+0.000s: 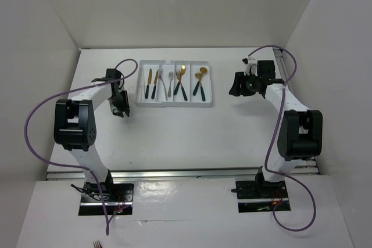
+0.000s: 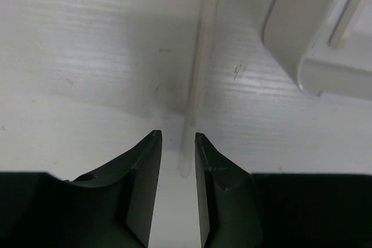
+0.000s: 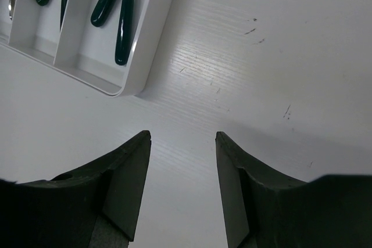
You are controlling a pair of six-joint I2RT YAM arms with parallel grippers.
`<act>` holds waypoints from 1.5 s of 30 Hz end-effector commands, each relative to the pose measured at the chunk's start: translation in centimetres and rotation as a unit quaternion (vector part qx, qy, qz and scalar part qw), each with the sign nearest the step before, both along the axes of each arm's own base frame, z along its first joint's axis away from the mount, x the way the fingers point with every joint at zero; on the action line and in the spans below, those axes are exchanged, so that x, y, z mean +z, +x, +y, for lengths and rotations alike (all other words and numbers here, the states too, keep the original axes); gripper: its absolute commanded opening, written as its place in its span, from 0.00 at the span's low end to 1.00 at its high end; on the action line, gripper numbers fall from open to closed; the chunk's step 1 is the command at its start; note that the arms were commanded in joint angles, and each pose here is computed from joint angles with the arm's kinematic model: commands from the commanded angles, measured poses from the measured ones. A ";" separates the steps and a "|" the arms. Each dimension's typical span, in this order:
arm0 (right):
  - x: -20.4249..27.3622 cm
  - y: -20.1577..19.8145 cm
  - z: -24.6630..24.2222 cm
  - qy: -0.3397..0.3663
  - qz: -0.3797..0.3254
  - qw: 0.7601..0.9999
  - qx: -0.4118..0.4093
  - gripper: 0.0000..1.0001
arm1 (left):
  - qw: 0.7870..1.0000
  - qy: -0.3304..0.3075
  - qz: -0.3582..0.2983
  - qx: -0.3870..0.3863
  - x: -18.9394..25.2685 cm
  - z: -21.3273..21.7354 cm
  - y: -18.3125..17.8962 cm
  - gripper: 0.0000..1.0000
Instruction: Sort the eating utensils into containers
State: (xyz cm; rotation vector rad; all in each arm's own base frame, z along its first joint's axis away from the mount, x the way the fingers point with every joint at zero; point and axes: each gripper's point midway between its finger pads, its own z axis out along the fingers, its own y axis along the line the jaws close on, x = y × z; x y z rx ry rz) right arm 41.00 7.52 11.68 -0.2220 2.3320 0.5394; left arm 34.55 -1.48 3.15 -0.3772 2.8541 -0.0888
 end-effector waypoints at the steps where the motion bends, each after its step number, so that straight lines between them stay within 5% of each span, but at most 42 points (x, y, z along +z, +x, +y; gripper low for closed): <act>1: 1.9 -0.3 0.2 -0.004 -0.030 0.999 0.008 0.56 | 1.000 0.009 -0.007 0.009 -0.4 0.1 2.0 0.43; 12: 1.8 -0.2 0.0 -0.011 -0.030 0.999 0.001 0.56 | 0.999 0.032 0.041 0.009 -4.0 1.0 2.2 0.36; 13: 1.8 -0.2 0.0 -0.011 -0.030 0.999 0.001 0.55 | 0.998 0.036 0.046 0.010 -4.4 1.1 2.1 0.33; 16: 1.8 0.1 0.0 -0.011 -0.030 0.999 0.001 0.53 | 0.998 0.042 0.053 0.011 -5.0 1.3 2.2 0.00; 22: 1.8 0.3 -0.1 -0.014 -0.032 0.999 0.004 0.52 | 0.996 0.065 0.039 0.036 -4.1 2.8 2.1 0.00; 29: 2.0 0.4 0.1 -0.007 -0.035 0.999 0.005 0.52 | 0.989 0.004 -0.134 0.070 6.2 3.8 6.4 0.00; 36: 1.5 0.3 0.3 -0.004 -0.030 0.999 0.008 0.52 | 0.960 -0.078 -0.263 -0.050 15.6 -3.8 12.2 0.00; 45: 1.8 0.3 0.3 -0.001 -0.033 0.999 0.005 0.52 | 0.958 -0.114 -0.237 -0.112 13.1 -9.1 16.8 0.00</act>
